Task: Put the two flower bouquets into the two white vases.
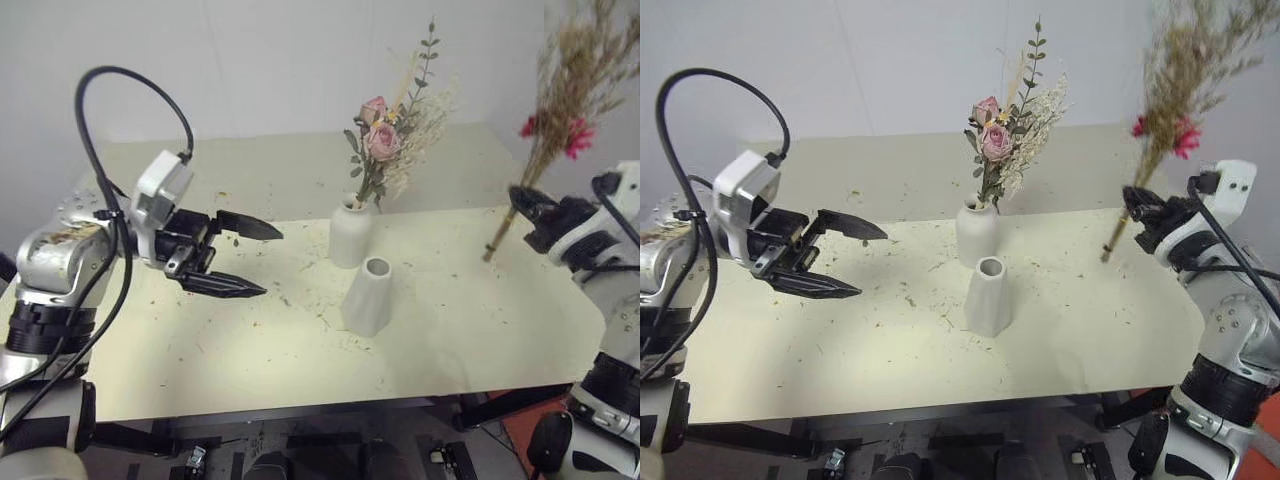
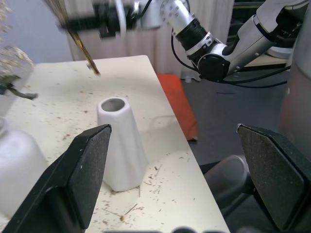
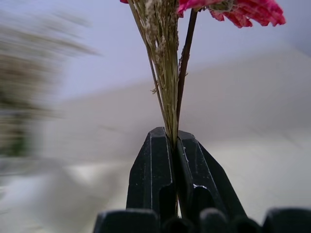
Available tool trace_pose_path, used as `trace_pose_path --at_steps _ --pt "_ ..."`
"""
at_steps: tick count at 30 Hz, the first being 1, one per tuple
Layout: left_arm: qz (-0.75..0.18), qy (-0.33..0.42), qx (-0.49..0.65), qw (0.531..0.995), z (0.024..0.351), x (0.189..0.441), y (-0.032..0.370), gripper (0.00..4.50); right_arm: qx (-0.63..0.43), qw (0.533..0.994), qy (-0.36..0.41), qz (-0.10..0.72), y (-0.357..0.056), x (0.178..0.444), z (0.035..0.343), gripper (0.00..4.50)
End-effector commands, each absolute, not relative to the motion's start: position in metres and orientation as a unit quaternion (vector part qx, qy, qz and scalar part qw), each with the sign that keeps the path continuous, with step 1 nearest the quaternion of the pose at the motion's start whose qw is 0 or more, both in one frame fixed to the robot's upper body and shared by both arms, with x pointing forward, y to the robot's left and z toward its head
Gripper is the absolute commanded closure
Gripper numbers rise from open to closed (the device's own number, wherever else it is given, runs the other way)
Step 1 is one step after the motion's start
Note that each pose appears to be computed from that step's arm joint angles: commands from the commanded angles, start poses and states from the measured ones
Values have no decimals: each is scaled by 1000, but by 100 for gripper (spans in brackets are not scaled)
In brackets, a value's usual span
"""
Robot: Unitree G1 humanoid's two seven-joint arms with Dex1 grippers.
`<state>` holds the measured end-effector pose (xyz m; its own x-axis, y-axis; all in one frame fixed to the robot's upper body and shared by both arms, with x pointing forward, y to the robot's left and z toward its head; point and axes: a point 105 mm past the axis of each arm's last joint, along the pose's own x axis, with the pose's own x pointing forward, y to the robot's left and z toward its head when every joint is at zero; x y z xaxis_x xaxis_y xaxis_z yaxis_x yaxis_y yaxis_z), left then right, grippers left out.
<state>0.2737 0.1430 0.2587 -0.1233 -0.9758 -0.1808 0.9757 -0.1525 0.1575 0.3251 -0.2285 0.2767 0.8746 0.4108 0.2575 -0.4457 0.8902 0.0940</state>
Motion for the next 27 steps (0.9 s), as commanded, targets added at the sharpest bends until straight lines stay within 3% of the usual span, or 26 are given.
trace_pose_path --at_steps 1,6,11,27 --pt "-753 -17 133 644 270 272 143 0 45 923 -189 333 -188 300 308 449" --pt "-753 -14 133 644 270 272 144 0 50 871 -222 436 -139 284 326 449" --pt "-752 -13 131 646 269 271 146 0 73 849 -218 475 -118 283 327 449" --pt "-744 -17 135 655 268 266 151 0 102 857 -134 487 -109 298 280 449"
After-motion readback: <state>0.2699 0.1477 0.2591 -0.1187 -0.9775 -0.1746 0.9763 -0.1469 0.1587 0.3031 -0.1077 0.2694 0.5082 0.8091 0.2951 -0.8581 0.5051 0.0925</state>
